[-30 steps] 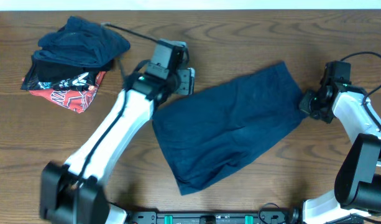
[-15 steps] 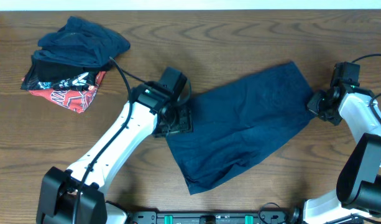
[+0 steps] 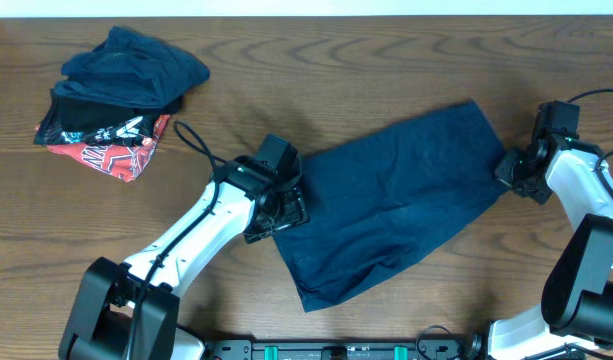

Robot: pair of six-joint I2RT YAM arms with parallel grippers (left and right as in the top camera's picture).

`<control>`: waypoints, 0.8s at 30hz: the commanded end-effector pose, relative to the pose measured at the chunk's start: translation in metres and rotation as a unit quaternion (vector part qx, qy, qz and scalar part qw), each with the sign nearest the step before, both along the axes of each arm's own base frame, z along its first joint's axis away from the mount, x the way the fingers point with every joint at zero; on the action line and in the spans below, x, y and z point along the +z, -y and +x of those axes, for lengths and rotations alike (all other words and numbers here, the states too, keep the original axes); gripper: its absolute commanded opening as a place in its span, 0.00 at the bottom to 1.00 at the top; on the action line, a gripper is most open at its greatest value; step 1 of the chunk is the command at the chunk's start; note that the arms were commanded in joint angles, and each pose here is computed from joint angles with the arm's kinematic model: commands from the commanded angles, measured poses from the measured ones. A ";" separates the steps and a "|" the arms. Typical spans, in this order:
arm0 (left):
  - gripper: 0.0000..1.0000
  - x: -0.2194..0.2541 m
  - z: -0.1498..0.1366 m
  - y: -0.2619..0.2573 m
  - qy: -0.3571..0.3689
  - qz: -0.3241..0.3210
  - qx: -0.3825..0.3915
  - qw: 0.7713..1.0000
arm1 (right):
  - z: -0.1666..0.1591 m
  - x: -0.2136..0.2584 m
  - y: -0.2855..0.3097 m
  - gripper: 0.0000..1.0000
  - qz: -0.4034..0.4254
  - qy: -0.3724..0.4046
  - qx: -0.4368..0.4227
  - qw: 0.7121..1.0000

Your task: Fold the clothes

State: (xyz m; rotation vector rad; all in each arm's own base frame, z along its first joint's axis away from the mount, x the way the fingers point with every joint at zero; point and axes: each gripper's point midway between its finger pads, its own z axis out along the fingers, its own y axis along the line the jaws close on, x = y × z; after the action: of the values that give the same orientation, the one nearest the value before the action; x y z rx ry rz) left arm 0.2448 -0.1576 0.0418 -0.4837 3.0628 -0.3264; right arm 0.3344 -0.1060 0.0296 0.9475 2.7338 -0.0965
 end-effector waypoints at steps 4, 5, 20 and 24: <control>0.81 -0.017 0.011 -0.023 0.019 0.024 0.038 0.999 | -0.002 0.006 0.006 0.01 -0.009 0.003 -0.013 1.000; 0.81 -0.018 0.016 -0.024 0.029 0.021 0.035 0.999 | -0.003 0.006 0.006 0.01 -0.009 0.002 -0.013 1.000; 0.80 -0.040 0.043 -0.027 0.060 0.020 -0.009 0.998 | -0.005 0.005 0.007 0.01 -0.009 -0.004 -0.014 1.000; 0.78 -0.050 0.050 -0.020 0.062 0.008 -0.010 0.998 | -0.006 0.005 0.008 0.01 -0.009 -0.004 -0.017 1.000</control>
State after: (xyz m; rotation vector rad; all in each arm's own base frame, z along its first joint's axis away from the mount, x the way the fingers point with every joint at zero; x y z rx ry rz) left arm 0.2965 -0.1385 0.0044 -0.4351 2.9236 -0.3308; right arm 0.3297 -0.1058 0.0286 0.9539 2.7514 -0.1067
